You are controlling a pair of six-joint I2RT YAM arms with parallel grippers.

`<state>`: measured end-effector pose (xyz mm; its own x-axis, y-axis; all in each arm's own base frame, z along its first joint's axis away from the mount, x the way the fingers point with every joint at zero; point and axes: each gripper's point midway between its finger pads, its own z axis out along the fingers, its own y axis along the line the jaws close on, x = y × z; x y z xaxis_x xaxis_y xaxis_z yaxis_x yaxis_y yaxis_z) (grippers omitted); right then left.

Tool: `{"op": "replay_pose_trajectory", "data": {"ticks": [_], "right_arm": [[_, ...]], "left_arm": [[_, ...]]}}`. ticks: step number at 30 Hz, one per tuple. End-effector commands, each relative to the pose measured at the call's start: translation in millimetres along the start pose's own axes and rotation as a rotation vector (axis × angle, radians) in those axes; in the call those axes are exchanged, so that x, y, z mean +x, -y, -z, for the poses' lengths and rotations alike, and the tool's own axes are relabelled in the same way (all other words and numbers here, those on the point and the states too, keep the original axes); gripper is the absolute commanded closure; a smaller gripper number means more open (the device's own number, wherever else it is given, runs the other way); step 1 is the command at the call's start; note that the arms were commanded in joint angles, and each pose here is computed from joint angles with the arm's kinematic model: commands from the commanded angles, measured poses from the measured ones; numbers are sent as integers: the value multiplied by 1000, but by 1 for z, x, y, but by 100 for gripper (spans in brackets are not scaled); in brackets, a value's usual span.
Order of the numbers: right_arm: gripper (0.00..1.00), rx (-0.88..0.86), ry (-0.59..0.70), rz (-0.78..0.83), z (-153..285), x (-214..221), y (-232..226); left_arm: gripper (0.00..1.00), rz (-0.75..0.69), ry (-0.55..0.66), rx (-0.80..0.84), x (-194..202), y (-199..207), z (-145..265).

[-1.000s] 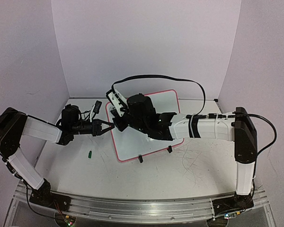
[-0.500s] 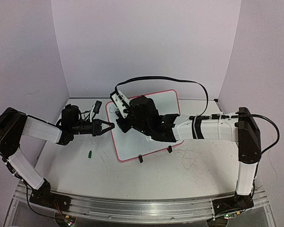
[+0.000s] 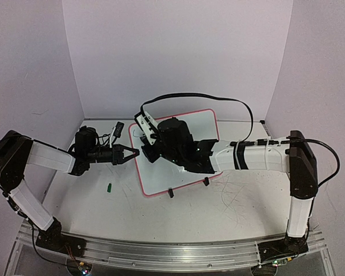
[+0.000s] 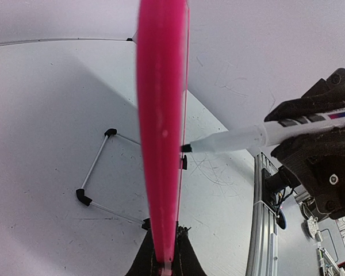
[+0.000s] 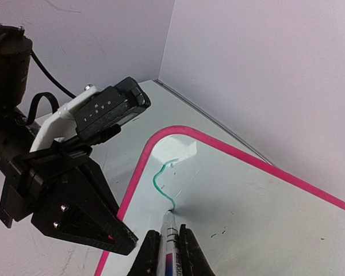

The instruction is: Write a sentence on the whiteboard

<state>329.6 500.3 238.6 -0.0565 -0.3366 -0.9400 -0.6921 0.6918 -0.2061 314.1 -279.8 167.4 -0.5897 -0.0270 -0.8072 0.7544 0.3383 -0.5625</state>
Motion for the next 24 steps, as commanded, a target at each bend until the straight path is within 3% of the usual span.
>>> {"op": "replay_pose_trajectory", "data": {"ticks": [1, 24], "right_arm": [[100, -8, -5, -15, 5, -1, -2], [100, -43, 15, -30, -8, -11, -15]], "left_arm": [[100, -88, 31, -23, -18, 3, -2], [100, -91, 30, -22, -17, 4, -1]]}}
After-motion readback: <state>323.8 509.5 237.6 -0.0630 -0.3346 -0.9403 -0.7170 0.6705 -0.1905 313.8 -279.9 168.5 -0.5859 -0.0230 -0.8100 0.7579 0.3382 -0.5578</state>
